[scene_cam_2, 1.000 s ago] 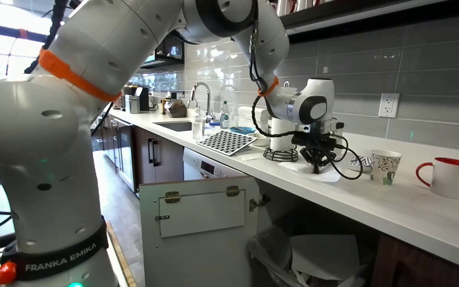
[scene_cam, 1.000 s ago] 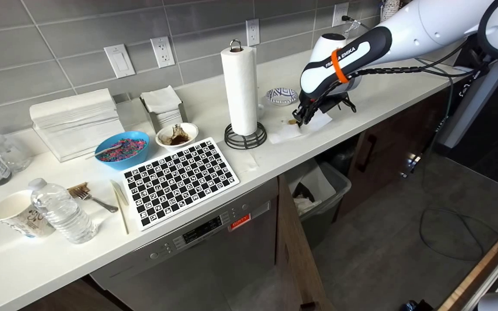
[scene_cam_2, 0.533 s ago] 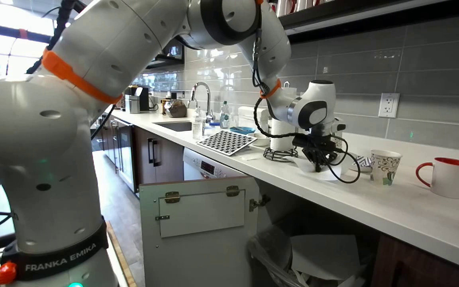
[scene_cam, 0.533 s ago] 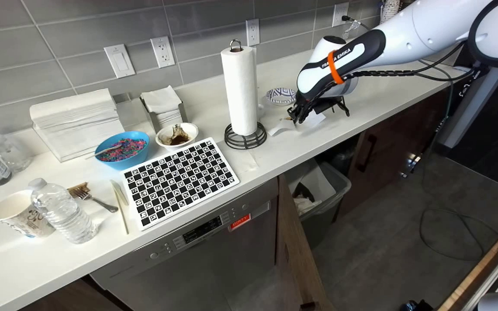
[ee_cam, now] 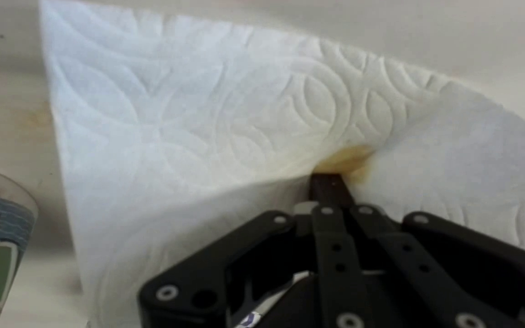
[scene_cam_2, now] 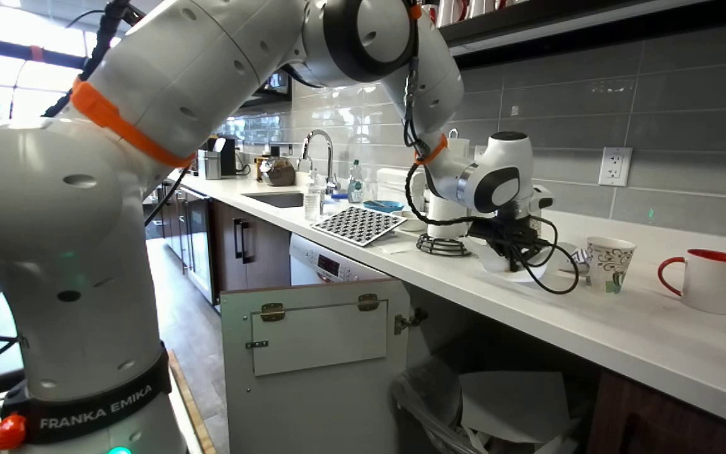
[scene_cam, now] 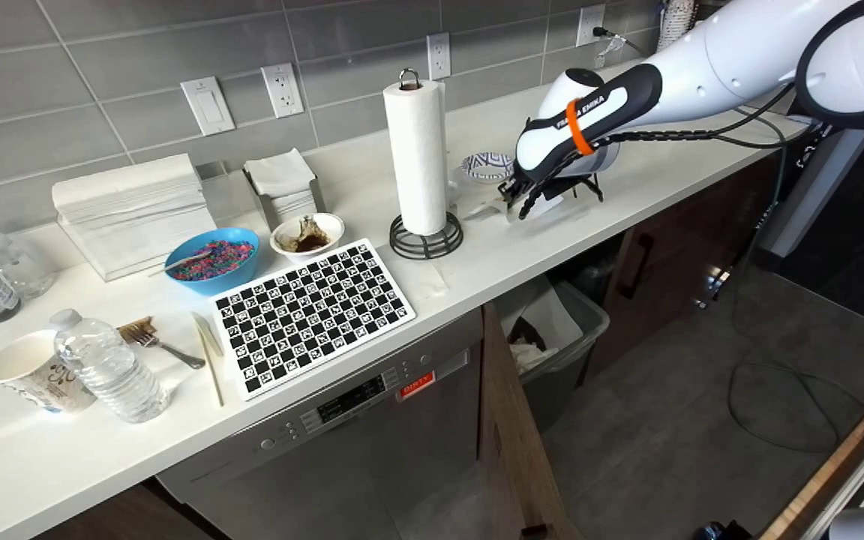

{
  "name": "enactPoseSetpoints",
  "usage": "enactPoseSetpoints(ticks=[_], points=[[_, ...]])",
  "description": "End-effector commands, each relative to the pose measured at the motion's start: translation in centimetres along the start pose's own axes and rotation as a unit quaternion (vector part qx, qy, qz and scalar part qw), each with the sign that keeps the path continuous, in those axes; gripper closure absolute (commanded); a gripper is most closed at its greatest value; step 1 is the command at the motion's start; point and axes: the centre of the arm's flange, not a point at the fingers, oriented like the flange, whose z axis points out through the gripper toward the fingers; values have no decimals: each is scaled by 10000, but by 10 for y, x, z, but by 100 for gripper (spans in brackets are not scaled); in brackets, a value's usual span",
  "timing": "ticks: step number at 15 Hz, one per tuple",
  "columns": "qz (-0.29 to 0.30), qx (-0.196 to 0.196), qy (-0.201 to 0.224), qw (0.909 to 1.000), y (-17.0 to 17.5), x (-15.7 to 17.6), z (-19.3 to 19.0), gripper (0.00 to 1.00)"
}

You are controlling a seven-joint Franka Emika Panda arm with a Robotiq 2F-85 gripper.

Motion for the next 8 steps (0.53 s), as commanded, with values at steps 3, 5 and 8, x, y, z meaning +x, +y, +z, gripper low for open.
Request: enactPoseSetpoints(ticks=[3, 5, 8], points=[[-289, -489, -417, 9975, 32, -19, 5, 100], [-478, -583, -558, 9956, 38, -23, 3, 100], [-569, -448, -689, 9950, 37, -24, 0, 100]])
